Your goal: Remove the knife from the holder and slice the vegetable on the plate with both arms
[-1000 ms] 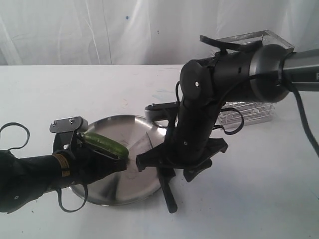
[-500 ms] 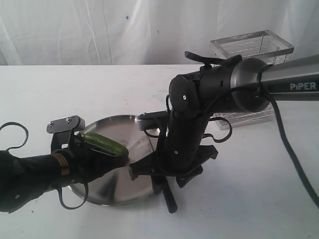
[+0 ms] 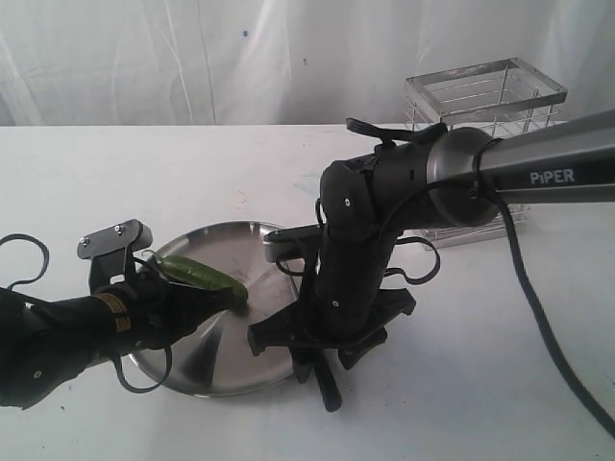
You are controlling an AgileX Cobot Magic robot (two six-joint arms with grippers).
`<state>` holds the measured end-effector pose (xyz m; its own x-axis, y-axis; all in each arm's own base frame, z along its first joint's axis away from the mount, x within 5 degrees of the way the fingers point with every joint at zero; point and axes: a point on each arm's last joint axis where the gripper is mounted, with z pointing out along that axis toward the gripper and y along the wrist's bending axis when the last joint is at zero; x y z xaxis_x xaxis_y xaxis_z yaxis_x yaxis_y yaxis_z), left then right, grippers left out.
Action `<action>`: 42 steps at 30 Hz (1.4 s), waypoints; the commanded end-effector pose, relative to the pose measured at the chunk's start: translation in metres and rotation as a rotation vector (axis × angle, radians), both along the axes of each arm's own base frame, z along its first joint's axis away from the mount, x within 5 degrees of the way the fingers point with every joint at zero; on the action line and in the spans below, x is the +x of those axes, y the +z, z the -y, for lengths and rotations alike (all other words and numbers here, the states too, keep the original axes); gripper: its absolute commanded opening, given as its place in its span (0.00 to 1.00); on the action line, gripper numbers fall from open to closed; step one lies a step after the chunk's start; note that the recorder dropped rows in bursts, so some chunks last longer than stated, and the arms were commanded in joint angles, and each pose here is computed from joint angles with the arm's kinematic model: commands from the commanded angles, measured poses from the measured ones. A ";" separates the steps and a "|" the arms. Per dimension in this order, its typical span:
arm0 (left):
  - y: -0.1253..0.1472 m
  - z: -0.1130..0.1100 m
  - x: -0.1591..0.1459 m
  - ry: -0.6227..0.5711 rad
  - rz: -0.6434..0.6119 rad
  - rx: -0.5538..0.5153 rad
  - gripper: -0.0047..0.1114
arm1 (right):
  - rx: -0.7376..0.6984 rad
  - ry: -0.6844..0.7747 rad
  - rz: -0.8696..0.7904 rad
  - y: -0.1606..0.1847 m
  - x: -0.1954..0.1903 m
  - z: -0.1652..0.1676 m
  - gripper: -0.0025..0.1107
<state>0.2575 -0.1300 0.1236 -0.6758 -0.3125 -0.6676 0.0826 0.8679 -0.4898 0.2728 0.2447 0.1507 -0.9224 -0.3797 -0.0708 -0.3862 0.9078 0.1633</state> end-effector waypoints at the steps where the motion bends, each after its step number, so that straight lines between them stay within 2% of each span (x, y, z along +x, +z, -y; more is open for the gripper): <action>1: 0.001 -0.002 -0.001 -0.003 0.009 0.023 0.04 | -0.020 0.010 -0.023 -0.005 -0.002 -0.001 0.48; 6: 0.001 -0.002 -0.001 -0.007 0.011 0.028 0.04 | -0.016 0.009 -0.015 -0.005 -0.001 -0.002 0.47; 11: 0.001 -0.002 -0.001 -0.007 0.011 0.028 0.04 | -0.022 0.011 -0.023 -0.005 -0.001 -0.001 0.42; 34: 0.001 -0.002 -0.001 -0.010 0.011 0.031 0.04 | -0.060 0.030 -0.080 -0.006 -0.007 0.002 0.42; 41: 0.000 -0.002 -0.002 -0.024 0.008 0.039 0.04 | -0.010 0.034 -0.001 -0.005 0.000 -0.002 0.42; 42: -0.001 -0.002 -0.003 -0.029 -0.002 0.047 0.04 | -0.012 0.035 -0.004 -0.005 0.000 -0.002 0.39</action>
<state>0.2575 -0.1296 0.1233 -0.6732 -0.2796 -0.6846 0.1034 0.8811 -0.4616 0.2723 0.2446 0.1442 -0.9159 -0.3997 -0.0362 -0.4003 0.9033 0.1540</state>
